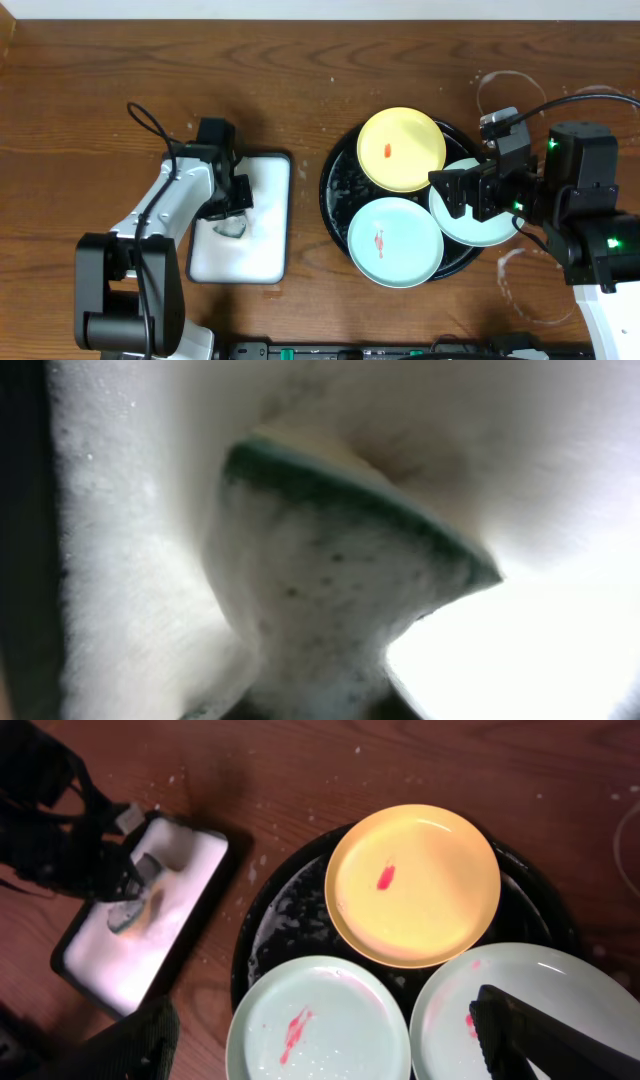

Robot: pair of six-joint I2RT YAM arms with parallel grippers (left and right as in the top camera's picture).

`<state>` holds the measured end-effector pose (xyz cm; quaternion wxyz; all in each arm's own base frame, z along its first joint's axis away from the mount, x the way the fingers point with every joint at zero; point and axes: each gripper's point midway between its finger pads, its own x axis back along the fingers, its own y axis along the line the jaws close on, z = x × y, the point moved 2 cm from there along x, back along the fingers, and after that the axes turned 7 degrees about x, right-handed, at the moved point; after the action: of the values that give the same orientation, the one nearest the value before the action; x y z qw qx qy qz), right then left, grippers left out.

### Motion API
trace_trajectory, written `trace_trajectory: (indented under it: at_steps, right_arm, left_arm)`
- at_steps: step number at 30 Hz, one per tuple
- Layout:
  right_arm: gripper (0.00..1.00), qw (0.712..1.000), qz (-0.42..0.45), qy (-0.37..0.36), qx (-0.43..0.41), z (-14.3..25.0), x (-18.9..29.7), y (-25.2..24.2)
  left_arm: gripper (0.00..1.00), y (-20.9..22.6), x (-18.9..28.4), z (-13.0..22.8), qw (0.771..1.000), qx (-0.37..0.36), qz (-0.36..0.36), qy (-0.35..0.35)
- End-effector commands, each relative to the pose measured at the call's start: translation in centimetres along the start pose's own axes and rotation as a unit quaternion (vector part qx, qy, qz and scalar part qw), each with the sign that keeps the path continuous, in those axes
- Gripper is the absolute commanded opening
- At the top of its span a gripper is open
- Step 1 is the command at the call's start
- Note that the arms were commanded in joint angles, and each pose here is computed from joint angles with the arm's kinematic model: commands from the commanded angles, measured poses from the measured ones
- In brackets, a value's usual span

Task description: Clean dirty plates on tray and stack at the side

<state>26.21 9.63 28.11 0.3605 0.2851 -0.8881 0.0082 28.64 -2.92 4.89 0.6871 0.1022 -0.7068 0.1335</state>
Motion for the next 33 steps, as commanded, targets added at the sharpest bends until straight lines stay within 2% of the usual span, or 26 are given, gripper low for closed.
trace_trajectory:
  at_steps: [1,2,4,12,19,21,23,27,28,29,33]
  right_arm:
    - [0.92,1.000,-0.001,-0.004,0.001,-0.5,0.1,0.2]
    - [0.92,1.000,-0.001,-0.003,0.001,-0.5,0.1,0.2]
    - [0.92,1.000,-0.001,-0.003,0.001,-0.4,0.1,0.2]
    - [0.93,1.000,-0.001,-0.003,0.001,-0.4,0.1,0.2]
    - [0.93,1.000,0.001,-0.002,0.000,-0.4,0.1,0.1]
    - [0.93,1.000,0.001,-0.002,0.000,-0.4,0.1,0.1]
    - [0.93,1.000,0.001,-0.002,0.000,-0.4,0.1,0.1]
    - [0.93,1.000,0.001,-0.003,0.001,-0.5,0.1,0.1]
    - [0.93,1.000,0.001,-0.003,0.001,-0.5,0.1,0.1]
    - [0.93,1.000,0.001,-0.003,0.001,-0.5,0.1,0.1]
    - [0.93,1.000,0.001,-0.002,0.000,-0.4,0.1,0.2]
  left_arm:
    - [0.41,-1.3,3.3,-1.9,0.999,-0.003,0.025,-0.040]
    - [0.48,-1.3,3.5,-2.0,0.999,-0.003,0.026,-0.043]
    - [0.55,-1.3,3.6,-1.8,0.999,-0.004,0.025,-0.041]
    - [0.56,-0.1,2.2,-0.2,1.000,-0.005,-0.003,-0.008]
    - [0.56,0.5,-1.4,-0.3,0.999,-0.005,-0.004,-0.043]
    - [0.54,0.5,-2.1,-0.2,0.999,-0.004,0.000,-0.048]
    - [0.46,0.5,-2.4,0.0,0.999,-0.004,0.004,-0.048]
    - [0.25,0.4,-2.4,-0.2,0.999,-0.004,0.006,-0.051]
    - [0.19,0.4,-2.4,-0.2,0.999,-0.005,0.006,-0.051]
    - [0.08,0.4,-2.4,-0.2,0.999,-0.011,0.005,-0.051]
    - [0.07,0.2,-1.2,-0.4,0.998,-0.024,0.008,-0.054]
